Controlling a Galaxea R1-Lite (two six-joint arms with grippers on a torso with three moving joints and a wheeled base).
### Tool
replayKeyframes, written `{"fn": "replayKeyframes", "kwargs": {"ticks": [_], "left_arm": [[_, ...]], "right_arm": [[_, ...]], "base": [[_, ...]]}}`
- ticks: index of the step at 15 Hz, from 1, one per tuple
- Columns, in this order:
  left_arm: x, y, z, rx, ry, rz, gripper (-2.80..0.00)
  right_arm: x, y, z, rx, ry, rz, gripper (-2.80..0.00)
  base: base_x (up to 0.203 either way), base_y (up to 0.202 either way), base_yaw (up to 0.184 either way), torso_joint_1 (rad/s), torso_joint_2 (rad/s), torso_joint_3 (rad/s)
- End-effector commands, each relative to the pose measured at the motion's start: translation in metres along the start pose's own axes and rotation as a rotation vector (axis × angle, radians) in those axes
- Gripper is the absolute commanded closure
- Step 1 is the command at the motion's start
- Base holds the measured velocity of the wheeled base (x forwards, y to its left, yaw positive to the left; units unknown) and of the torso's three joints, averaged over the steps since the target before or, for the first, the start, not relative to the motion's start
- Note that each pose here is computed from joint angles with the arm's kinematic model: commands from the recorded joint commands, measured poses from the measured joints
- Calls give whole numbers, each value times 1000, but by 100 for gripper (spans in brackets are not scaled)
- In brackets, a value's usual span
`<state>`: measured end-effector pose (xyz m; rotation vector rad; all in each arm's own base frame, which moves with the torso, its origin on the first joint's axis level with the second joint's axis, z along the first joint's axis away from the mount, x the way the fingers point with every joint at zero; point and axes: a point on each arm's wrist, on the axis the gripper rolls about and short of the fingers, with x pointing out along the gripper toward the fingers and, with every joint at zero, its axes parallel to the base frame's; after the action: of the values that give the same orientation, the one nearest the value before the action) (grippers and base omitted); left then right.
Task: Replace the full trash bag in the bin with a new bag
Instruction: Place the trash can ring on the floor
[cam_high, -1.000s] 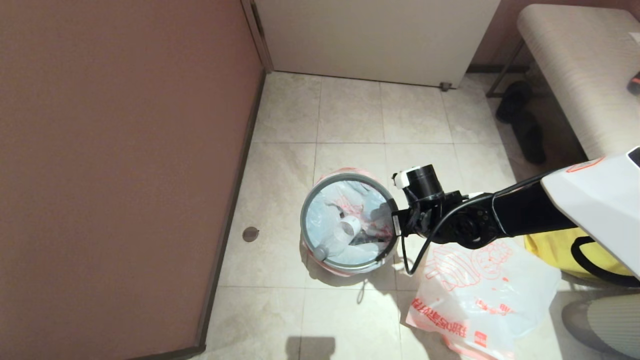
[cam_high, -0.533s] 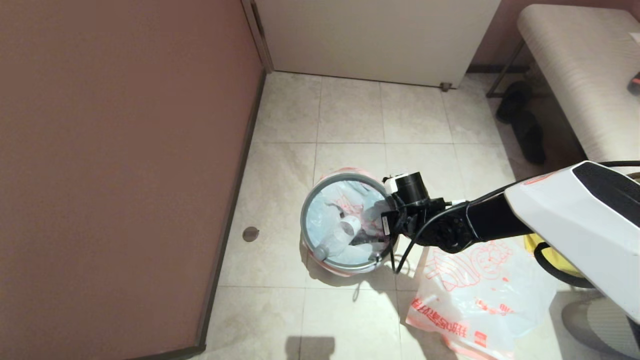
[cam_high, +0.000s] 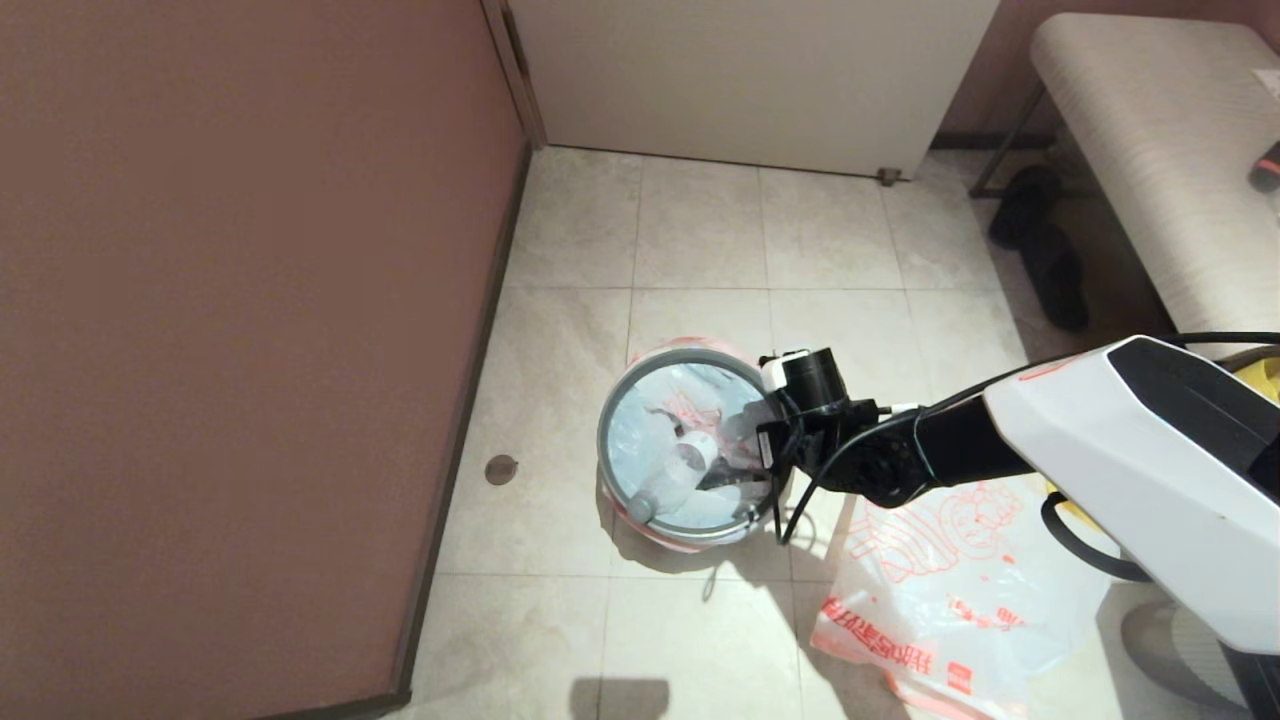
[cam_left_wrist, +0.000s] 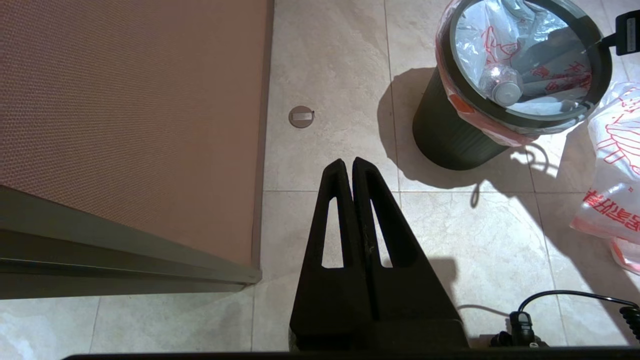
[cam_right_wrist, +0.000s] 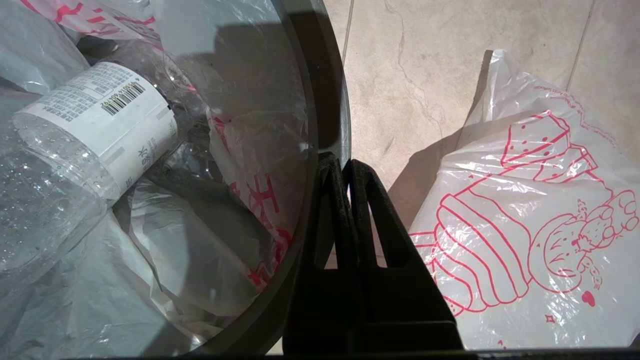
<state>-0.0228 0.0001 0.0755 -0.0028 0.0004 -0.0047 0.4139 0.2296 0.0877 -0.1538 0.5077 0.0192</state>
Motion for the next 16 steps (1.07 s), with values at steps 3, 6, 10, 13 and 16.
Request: {"fn": "replayKeyframes", "kwargs": {"ticks": [3, 6, 10, 13, 16], "left_arm": [[0, 0, 0, 0, 0, 0, 0], [0, 0, 0, 0, 0, 0, 0], [0, 0, 0, 0, 0, 0, 0], [0, 0, 0, 0, 0, 0, 0], [0, 0, 0, 0, 0, 0, 0]], "right_arm": [[-7, 1, 4, 0, -6, 3, 0], [-7, 3, -2, -18, 10, 1, -280], [-14, 1, 7, -5, -15, 5, -280], [-6, 3, -2, -14, 7, -1, -280], [0, 5, -7, -18, 15, 0, 0]], "base": [[0, 0, 0, 0, 0, 0], [0, 0, 0, 0, 0, 0], [0, 0, 0, 0, 0, 0], [0, 0, 0, 0, 0, 0], [0, 0, 0, 0, 0, 0]]}}
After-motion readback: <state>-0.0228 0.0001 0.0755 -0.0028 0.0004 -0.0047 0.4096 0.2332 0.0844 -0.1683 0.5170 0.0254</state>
